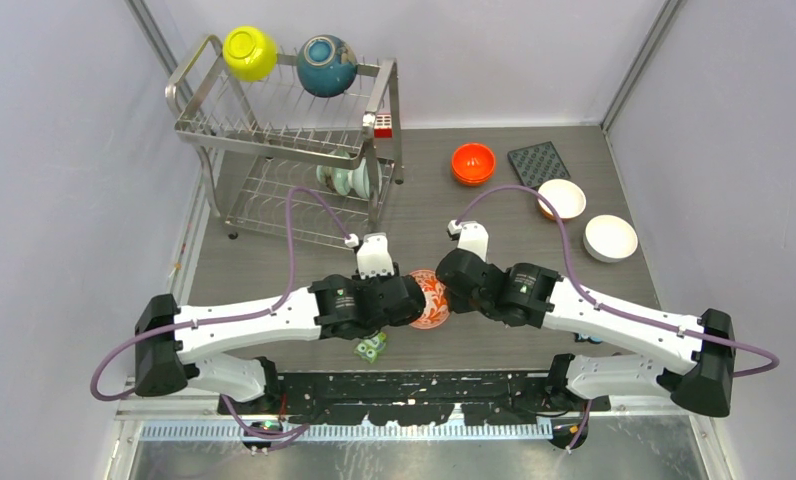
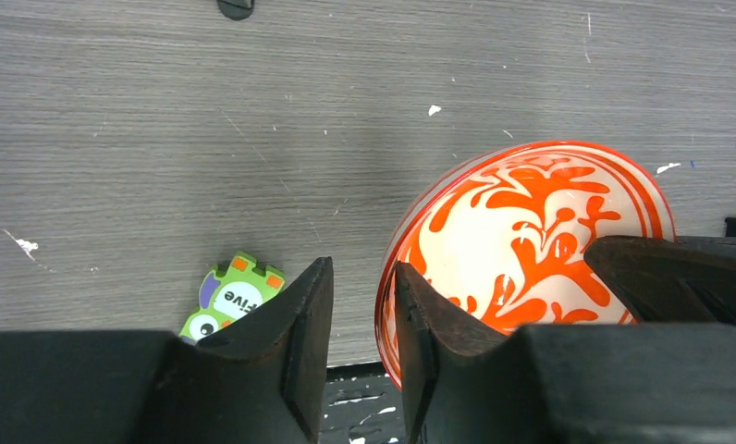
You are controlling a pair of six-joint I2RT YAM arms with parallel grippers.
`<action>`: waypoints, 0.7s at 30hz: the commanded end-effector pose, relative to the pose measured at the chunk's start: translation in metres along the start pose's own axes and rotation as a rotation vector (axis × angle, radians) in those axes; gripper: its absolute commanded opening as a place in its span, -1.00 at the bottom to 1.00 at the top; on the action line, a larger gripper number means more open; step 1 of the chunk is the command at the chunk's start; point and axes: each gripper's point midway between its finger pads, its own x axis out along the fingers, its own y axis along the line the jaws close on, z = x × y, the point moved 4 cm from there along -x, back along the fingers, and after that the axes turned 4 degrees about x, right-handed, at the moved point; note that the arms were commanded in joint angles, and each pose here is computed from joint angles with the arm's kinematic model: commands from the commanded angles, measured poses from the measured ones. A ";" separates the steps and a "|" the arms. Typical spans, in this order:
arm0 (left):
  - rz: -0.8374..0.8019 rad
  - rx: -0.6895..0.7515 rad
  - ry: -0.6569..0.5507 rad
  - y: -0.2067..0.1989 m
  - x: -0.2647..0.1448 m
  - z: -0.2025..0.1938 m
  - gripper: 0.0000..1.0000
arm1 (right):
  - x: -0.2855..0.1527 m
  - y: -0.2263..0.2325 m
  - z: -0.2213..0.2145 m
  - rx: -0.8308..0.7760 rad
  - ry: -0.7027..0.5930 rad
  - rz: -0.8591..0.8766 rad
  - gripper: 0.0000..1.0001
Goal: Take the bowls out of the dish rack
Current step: Place the bowl with the bowl.
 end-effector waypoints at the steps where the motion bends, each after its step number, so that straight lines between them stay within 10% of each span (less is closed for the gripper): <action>1: 0.021 -0.042 -0.018 -0.002 0.000 0.010 -0.28 | -0.011 0.020 0.023 0.079 -0.067 0.070 -0.99; 21: -0.029 -0.086 0.013 -0.010 0.003 0.004 -0.99 | -0.007 0.021 0.020 0.080 -0.054 0.061 -0.80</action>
